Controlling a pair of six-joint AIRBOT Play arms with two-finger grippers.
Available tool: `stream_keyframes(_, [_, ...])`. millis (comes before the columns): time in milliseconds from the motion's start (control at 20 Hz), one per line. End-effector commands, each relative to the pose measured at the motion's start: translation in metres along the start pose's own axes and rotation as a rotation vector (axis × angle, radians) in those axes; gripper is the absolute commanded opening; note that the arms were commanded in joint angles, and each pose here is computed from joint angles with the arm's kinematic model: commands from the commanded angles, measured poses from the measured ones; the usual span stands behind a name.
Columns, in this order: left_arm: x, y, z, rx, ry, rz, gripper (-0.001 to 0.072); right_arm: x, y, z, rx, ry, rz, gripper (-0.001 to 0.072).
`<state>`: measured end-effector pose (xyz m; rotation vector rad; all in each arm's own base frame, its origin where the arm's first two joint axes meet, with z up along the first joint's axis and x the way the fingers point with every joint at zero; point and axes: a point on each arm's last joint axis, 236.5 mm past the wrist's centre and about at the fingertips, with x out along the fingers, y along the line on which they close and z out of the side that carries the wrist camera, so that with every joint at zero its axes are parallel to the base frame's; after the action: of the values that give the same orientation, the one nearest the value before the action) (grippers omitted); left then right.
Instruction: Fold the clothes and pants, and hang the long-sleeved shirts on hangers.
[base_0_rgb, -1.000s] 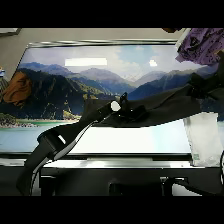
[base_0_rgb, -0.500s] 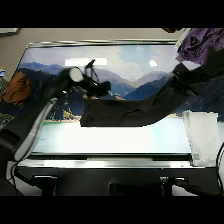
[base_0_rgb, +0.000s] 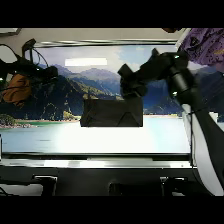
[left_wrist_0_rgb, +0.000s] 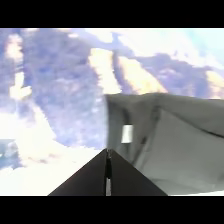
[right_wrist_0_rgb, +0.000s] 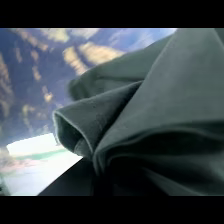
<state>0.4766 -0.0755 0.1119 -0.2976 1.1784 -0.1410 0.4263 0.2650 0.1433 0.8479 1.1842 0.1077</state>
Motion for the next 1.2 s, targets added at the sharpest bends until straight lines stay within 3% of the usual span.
stream_keyframes(0, [-0.016, 0.035, -0.001, -0.04, 0.01, 0.042, 0.002, 0.044, 0.035, -0.034, 0.051, 0.015, 0.07, 0.0037])
stream_keyframes(800, [-0.016, 0.038, 0.0, -0.042, 0.009, 0.044, 0.002, 0.156, 0.045, -0.077, 0.164, 0.064, 0.117, 0.0044])
stream_keyframes(950, [-0.016, 0.038, -0.001, -0.042, 0.01, 0.044, 0.002, 0.158, 0.063, -0.073, 0.155, 0.055, 0.2, 0.0291])
stream_keyframes(1000, [-0.016, 0.038, -0.001, -0.043, 0.01, 0.044, 0.002, 0.153, 0.073, -0.072, 0.13, 0.052, 0.242, 0.0295])
stream_keyframes(1050, [-0.016, 0.038, -0.001, -0.043, 0.01, 0.044, 0.002, 0.146, 0.082, -0.072, 0.115, 0.05, 0.273, 0.0372])
stream_keyframes(1100, [-0.016, 0.038, -0.001, -0.043, 0.01, 0.044, 0.002, 0.136, 0.088, -0.071, 0.079, 0.044, 0.291, 0.0498])
stream_keyframes(1150, [-0.016, 0.038, -0.001, -0.043, 0.01, 0.044, 0.002, 0.125, 0.092, -0.069, 0.025, 0.034, 0.302, 0.0523])
